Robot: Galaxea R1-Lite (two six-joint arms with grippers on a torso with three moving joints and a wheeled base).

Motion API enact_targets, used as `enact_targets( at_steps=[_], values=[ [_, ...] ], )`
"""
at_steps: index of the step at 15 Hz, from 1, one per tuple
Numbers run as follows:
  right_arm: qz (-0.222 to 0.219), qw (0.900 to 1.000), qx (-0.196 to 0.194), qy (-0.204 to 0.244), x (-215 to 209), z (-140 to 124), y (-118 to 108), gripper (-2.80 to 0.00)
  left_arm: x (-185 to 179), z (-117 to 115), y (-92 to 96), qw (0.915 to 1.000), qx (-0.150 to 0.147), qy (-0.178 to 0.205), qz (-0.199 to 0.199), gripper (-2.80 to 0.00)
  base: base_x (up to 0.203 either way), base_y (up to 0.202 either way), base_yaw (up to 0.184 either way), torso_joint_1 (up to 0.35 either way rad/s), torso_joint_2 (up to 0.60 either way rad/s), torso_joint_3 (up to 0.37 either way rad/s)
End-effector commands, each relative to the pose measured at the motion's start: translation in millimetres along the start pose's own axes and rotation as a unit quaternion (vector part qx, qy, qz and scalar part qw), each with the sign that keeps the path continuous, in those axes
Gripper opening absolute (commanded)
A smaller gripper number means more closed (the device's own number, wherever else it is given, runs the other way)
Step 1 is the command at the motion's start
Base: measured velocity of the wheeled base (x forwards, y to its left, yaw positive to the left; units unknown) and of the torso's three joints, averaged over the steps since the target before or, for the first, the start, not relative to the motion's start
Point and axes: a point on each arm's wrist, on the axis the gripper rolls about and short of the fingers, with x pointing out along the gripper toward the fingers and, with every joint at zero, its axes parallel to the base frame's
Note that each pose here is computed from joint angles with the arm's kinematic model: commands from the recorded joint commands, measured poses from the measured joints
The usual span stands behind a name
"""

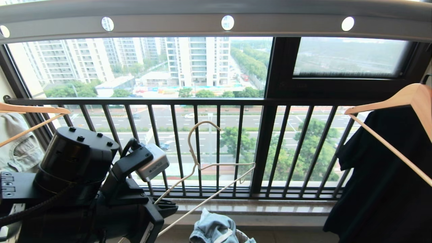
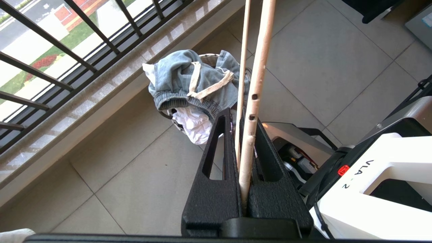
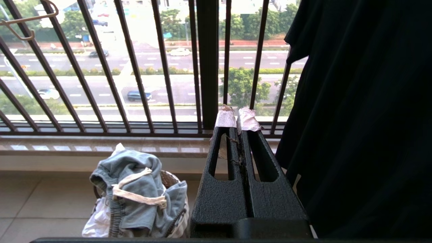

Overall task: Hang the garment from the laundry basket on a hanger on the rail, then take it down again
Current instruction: Pick up clothes from the basket

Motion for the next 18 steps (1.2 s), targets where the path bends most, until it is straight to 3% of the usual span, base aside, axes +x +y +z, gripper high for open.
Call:
enact_targets(
  at_steps=[1, 7, 18],
  values=[
    [0.0, 1.0, 0.0, 0.0, 0.0, -0.1, 0.0, -2.8, -0.4, 0.1, 0.0, 1.0, 0.001, -0.001, 0.0, -2.8, 0.0, 0.0, 0.0, 0.0, 0.0, 0.0],
    [0.0, 1.0, 0.0, 0.001, 0.0, -0.3, 0.0, -2.8, -2.9, 1.1, -0.2, 0.9999, 0.001, -0.014, 0.0, -2.8, 0.0, 0.0, 0.0, -0.034, 0.08, 0.043],
    [0.0, 1.0, 0.0, 0.0, 0.0, -0.1, 0.0, -2.8, -0.3, -0.2, -0.1, 0.9997, 0.002, -0.024, 0.0, -2.8, 0.0, 0.0, 0.0, -0.131, 0.28, 0.153]
  ],
)
